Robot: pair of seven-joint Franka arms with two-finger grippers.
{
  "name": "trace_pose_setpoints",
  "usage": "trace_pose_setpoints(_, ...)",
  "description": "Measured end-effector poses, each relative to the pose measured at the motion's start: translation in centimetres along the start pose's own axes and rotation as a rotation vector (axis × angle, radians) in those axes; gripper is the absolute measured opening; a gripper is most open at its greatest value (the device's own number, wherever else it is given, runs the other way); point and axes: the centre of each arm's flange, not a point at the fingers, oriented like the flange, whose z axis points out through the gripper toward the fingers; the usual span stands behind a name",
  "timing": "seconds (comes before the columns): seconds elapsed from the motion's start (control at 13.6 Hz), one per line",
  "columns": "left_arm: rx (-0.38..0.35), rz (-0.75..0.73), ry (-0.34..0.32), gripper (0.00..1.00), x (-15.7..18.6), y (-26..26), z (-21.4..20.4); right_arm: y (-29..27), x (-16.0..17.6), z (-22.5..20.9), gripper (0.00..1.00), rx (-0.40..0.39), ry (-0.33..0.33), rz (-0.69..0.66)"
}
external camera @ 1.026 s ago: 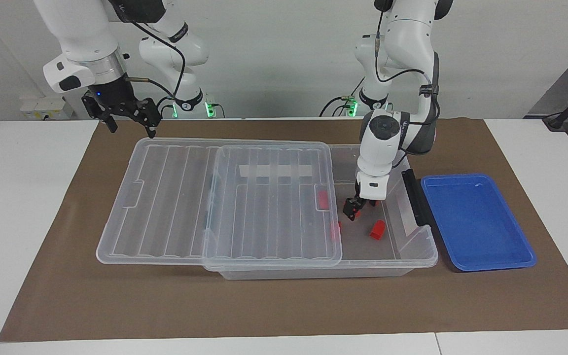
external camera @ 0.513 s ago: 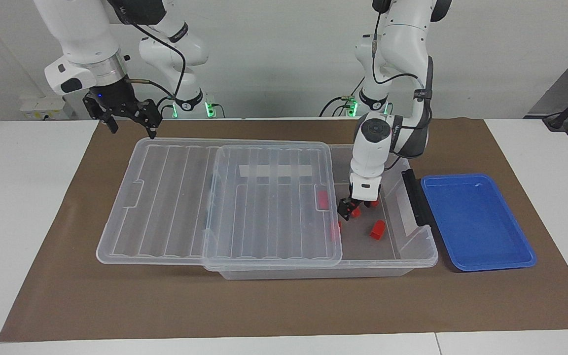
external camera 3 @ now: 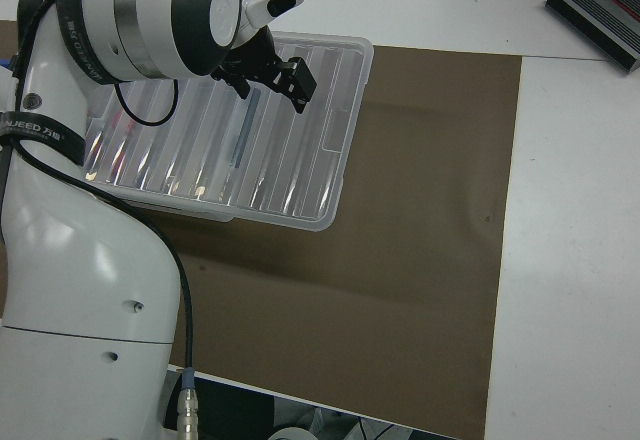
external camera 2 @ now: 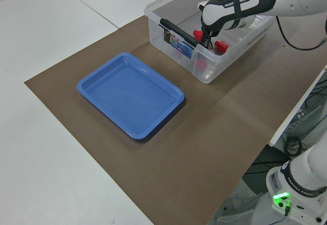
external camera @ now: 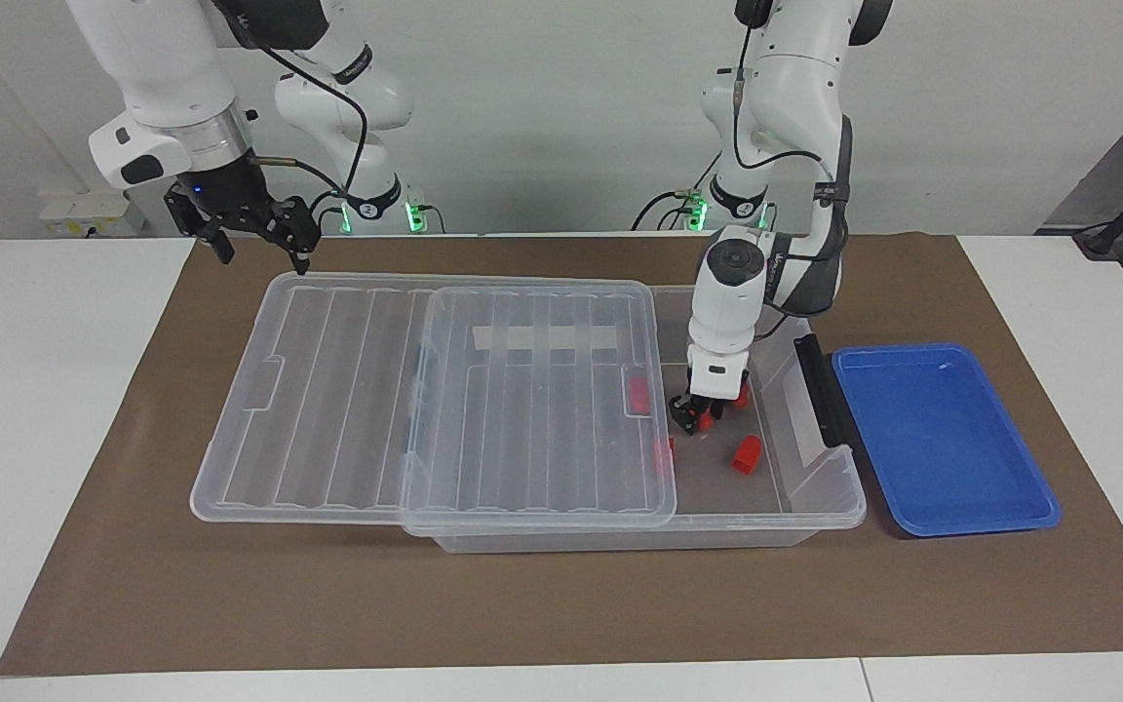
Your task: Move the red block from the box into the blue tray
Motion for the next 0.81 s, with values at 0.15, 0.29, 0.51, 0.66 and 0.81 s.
trace_pose_setpoints(0.15, 0.000, 0.001, 0.001, 0.34, 0.0, 0.0, -0.1, 0.0, 0.0, 0.2, 1.00, -0.001, -0.004, 0.000)
trace_pose_setpoints(0.29, 0.004, 0.001, -0.001, 0.34, 0.1, 0.0, -0.1, 0.0, -0.1, 0.3, 1.00, -0.002, -0.006, 0.000)
trace_pose_setpoints(0.51, 0.062, -0.012, -0.025, 0.34, 1.3, 0.3, -1.9, 0.0, -0.1, 0.3, 0.96, -0.002, -0.007, 0.000)
trace_pose_setpoints(0.66, 0.091, -0.031, -0.029, 0.34, 3.1, 0.8, -5.2, 0.2, -0.1, 0.4, 0.91, -0.003, -0.009, 0.002)
trace_pose_setpoints(0.81, 0.105, -0.056, -0.022, 0.34, 4.9, 0.8, -8.9, 0.9, 0.2, 0.9, 0.66, -0.002, -0.005, 0.017)
